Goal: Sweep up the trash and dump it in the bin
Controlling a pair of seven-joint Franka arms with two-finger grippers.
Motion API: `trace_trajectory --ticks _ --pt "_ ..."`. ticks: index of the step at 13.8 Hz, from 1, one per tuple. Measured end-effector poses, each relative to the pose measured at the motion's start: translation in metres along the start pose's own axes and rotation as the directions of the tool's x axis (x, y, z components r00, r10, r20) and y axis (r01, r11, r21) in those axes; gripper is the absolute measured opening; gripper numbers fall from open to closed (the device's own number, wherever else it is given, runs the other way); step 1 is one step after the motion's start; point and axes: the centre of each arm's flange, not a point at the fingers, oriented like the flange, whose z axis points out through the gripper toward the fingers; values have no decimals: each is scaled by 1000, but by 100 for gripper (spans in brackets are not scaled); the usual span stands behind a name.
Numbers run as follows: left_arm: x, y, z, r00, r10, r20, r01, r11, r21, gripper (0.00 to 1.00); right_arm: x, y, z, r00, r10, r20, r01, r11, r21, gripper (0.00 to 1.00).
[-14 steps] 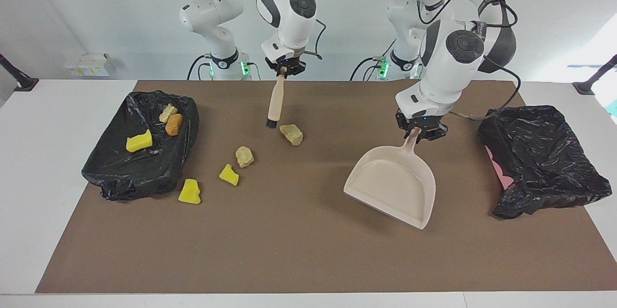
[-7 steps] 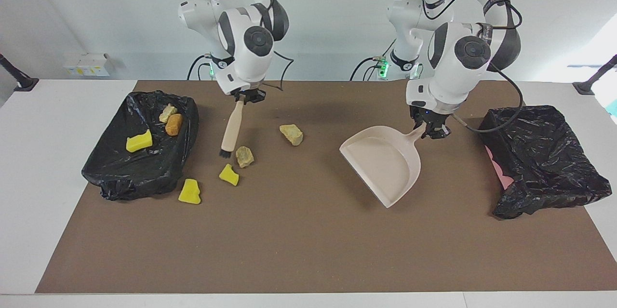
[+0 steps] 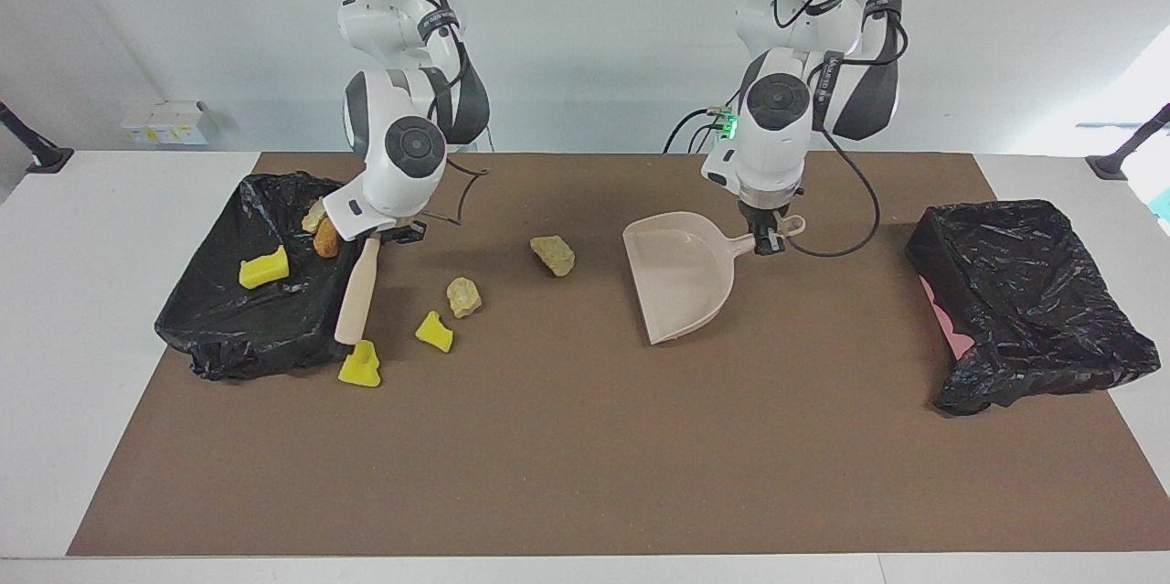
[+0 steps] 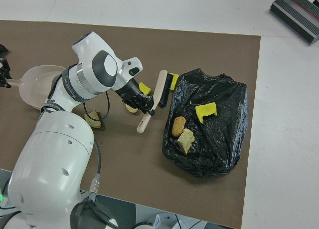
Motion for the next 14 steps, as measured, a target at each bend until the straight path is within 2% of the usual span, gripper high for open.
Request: trace_trajectory --ticks 2,5,10,12,14 --pt "13 17 7 1000 5 8 -5 1000 0 31 13 2 4 999 -27 -20 27 1000 -15 26" --pt "31 55 17 998 -61 -4 61 998 26 31 25 -1 11 999 -46 -25 46 999 -13 26" --pt "55 105 24 985 -170 -12 171 984 49 31 37 -12 34 998 -58 3 58 998 -5 26" --pt "58 109 25 979 -203 -12 203 978 50 31 33 -22 30 998 -62 14 61 997 38 26" --pt "59 111 24 977 -214 -14 215 975 51 31 25 -41 22 996 -88 34 84 990 116 26"
